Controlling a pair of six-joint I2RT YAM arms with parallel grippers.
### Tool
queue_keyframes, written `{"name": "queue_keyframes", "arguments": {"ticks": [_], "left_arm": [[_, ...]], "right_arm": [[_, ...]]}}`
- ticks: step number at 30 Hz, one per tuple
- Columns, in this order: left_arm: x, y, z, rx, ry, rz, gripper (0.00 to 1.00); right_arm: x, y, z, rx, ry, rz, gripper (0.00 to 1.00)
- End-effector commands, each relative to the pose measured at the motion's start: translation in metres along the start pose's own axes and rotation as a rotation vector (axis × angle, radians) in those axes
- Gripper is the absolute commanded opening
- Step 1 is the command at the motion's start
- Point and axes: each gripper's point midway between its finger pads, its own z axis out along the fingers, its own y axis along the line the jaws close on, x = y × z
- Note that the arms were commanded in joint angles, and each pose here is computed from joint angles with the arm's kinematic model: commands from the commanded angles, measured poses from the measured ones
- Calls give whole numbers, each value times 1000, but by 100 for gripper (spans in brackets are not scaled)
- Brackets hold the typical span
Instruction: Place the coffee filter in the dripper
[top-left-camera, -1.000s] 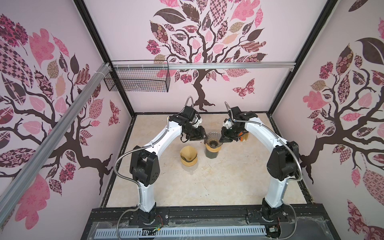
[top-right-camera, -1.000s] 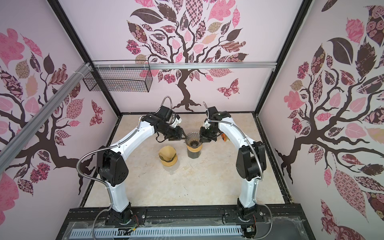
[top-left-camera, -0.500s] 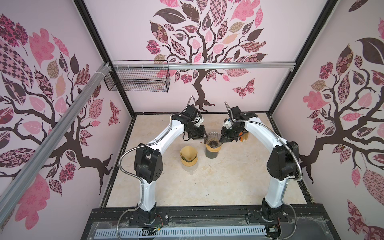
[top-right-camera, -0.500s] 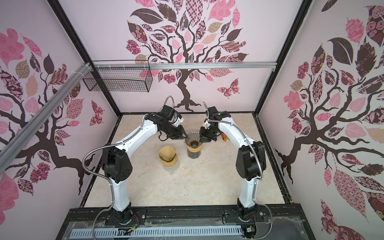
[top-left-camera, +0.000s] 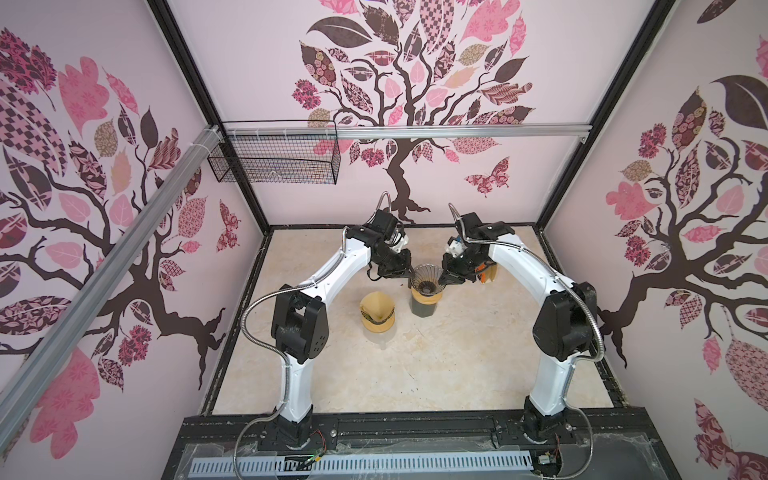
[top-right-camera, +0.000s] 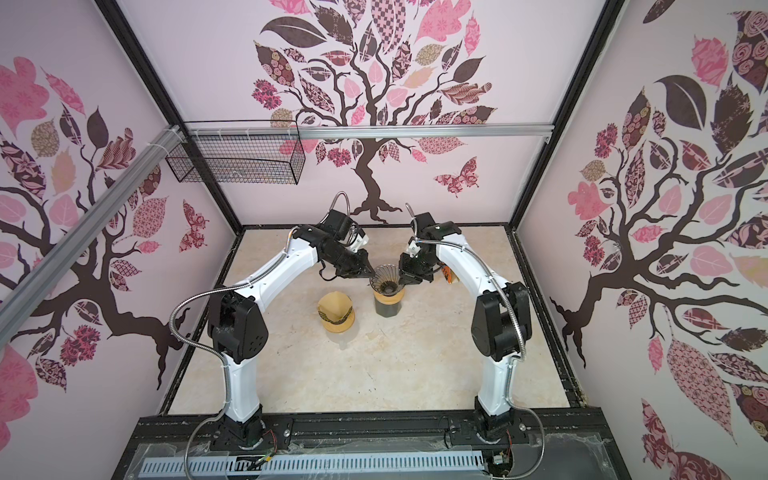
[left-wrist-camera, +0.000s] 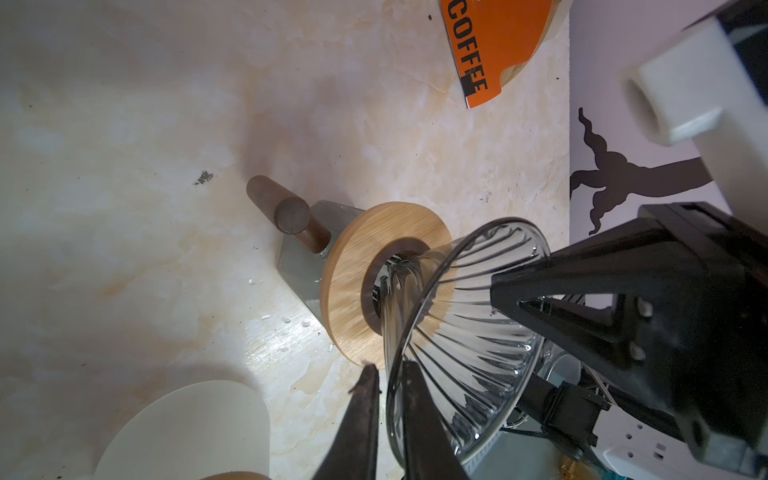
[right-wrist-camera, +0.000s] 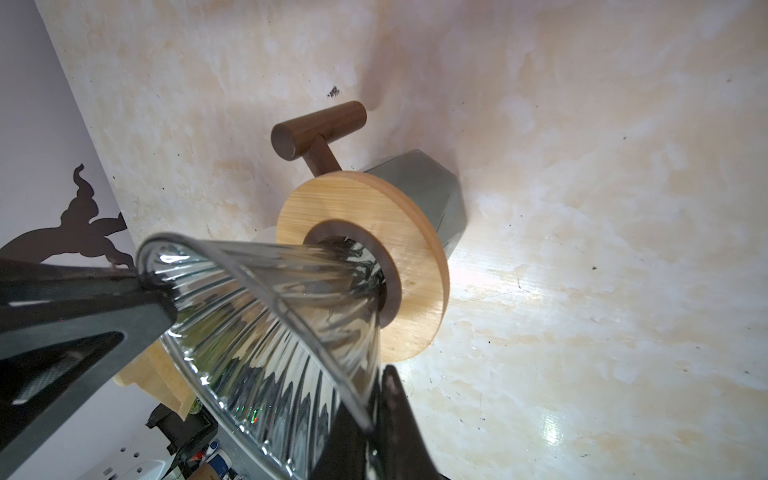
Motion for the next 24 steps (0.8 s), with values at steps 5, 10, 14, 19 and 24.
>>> {"name": "queue_keyframes", "arguments": {"ticks": [5,10,14,19,24], "left_arm": [[0,-1,4,3,25,-16,12],[-1,-1,4,5,24,-26,8],[1,1,5,-9,27,-27,5],[3,5,8,-19,41,-35,2],[-3,1,4,-12,24,-28,2]], "right_arm": [[-9,-3,5,12,5,-3,10],[-11,-1,2,7,-2,-9,11],[-15,3,-8,-1,-28,-19,17],[-19,7,-23,-6,-72,-31,25],[-22,6,-34,6,-109,-33,26]]}}
